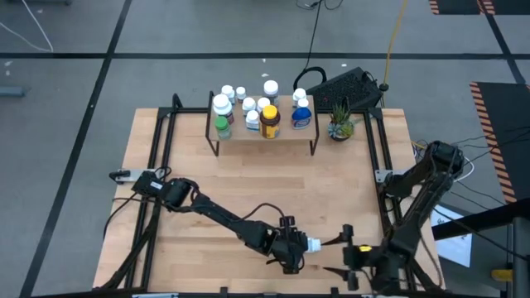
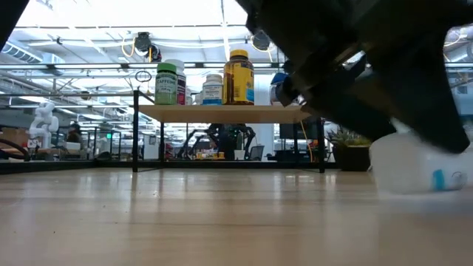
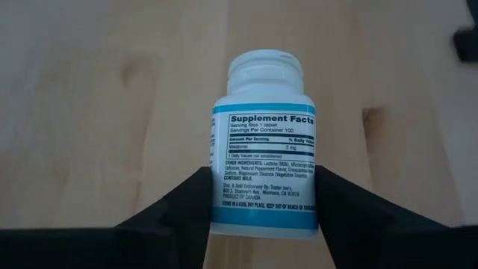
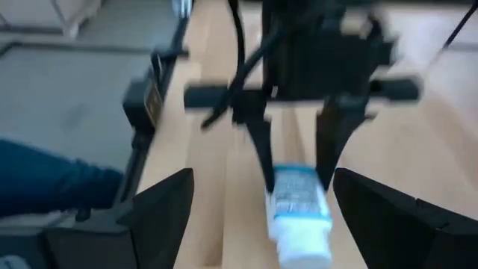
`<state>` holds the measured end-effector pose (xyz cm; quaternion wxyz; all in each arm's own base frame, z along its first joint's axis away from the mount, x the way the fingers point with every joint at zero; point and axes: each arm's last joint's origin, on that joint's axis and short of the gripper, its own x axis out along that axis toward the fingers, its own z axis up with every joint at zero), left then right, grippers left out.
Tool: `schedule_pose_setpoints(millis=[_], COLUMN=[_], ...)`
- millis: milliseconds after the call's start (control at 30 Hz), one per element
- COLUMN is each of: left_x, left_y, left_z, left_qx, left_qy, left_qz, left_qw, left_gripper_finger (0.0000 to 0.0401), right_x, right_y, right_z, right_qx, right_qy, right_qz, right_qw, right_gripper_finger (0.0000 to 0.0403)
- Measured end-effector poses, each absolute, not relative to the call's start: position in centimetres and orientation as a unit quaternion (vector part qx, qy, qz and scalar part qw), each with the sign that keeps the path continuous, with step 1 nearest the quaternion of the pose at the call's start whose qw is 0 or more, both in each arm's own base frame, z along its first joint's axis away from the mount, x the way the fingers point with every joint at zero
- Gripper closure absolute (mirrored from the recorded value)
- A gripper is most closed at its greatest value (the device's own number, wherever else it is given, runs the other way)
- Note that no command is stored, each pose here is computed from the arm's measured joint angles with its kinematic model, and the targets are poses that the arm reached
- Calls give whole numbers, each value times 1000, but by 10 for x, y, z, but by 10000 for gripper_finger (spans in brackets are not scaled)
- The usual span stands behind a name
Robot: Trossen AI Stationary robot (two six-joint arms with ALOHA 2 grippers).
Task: Pick and place medicine bottles onto shelf by color
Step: Put the white pill bottle on the shelf
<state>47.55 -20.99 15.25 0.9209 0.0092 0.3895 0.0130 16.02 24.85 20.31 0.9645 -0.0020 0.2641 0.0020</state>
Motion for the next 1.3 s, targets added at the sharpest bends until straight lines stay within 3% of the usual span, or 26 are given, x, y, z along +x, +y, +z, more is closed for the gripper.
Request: schedule_pose_setpoints(millis=[233, 467, 667, 800, 967, 1133, 1300], left_x=[481, 482, 481, 484, 489, 489, 489], left_y=[-225, -249, -264, -257, -248, -246, -247], left_z=[164, 198, 229, 242, 243, 242, 242], left_qx=[8, -22, -25, -37, -55, -55, -58], left_qy=[322, 211, 68, 17, 19, 22, 22], left_qz=[-40, -215, -338, -353, -355, -353, -356], left_qw=[946, 953, 939, 935, 933, 934, 932], left_gripper_finger=[190, 197, 184, 196, 188, 188, 194], right_x=[136, 116, 99, 111, 143, 151, 151], right_y=[259, 288, 303, 301, 297, 295, 296], right_z=[226, 254, 278, 277, 261, 262, 264], right_qx=[-21, -28, -130, -156, -171, -161, -153], right_qy=[186, 97, -12, -22, -2, -7, -16], right_qz=[25, 142, 260, 236, 205, 235, 250], right_qw=[982, 985, 957, 959, 964, 959, 956], right_gripper_finger=[88, 88, 88, 88, 88, 89, 128])
